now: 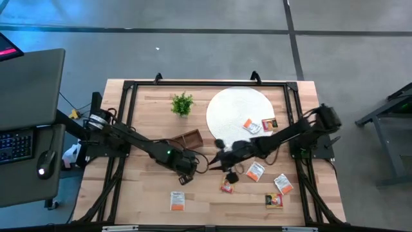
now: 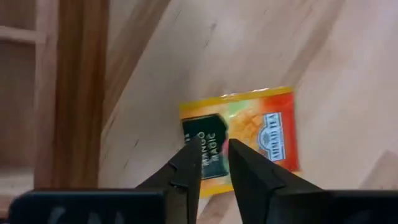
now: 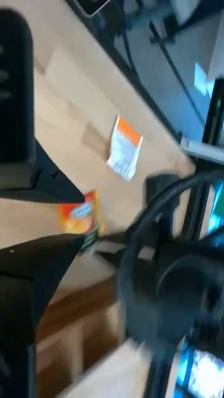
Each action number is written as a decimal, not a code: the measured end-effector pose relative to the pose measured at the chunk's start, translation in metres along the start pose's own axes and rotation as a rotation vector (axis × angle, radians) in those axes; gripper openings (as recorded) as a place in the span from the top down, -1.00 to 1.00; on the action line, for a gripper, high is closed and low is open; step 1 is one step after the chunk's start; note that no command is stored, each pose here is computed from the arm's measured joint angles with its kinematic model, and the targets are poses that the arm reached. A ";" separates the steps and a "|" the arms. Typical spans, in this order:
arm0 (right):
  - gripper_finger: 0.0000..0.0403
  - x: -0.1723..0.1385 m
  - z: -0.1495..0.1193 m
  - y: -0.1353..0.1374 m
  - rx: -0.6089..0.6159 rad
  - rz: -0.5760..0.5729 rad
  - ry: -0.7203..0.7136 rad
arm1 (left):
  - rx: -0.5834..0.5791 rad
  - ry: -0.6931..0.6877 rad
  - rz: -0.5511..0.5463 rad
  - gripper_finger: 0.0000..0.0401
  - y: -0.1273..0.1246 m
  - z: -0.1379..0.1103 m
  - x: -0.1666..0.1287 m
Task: Pick & Place Tea
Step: Put the yellow tea bag into the middle section of the wooden organizer
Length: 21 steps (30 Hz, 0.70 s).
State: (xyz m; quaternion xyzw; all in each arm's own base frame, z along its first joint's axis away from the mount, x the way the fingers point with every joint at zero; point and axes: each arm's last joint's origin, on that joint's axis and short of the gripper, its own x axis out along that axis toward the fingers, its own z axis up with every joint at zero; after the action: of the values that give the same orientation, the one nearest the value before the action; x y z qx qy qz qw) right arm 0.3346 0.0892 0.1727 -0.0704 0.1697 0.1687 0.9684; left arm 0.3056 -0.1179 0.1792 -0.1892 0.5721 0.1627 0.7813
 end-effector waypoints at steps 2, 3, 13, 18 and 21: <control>0.72 0.021 -0.003 0.000 -0.019 0.041 0.037 | -0.004 -0.012 -0.021 0.63 -0.002 0.000 0.000; 0.79 0.033 -0.004 0.000 -0.019 0.046 0.057 | -0.003 0.008 -0.024 0.64 0.000 -0.001 0.001; 0.98 0.109 -0.020 -0.002 0.032 0.122 0.188 | 0.039 0.094 0.082 0.64 0.013 -0.010 0.006; 0.97 0.117 -0.017 -0.008 0.066 0.127 0.177 | 0.070 0.104 0.071 0.64 0.015 -0.008 0.006; 0.99 0.117 -0.021 -0.010 0.081 0.120 0.198 | 0.087 0.109 0.065 0.64 0.014 -0.008 0.006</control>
State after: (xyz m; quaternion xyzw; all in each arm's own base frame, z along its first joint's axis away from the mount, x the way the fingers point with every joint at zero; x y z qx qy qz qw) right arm 0.4356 0.1111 0.1123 -0.0372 0.2753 0.2113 0.9371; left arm 0.2936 -0.1089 0.1696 -0.1452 0.6262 0.1523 0.7507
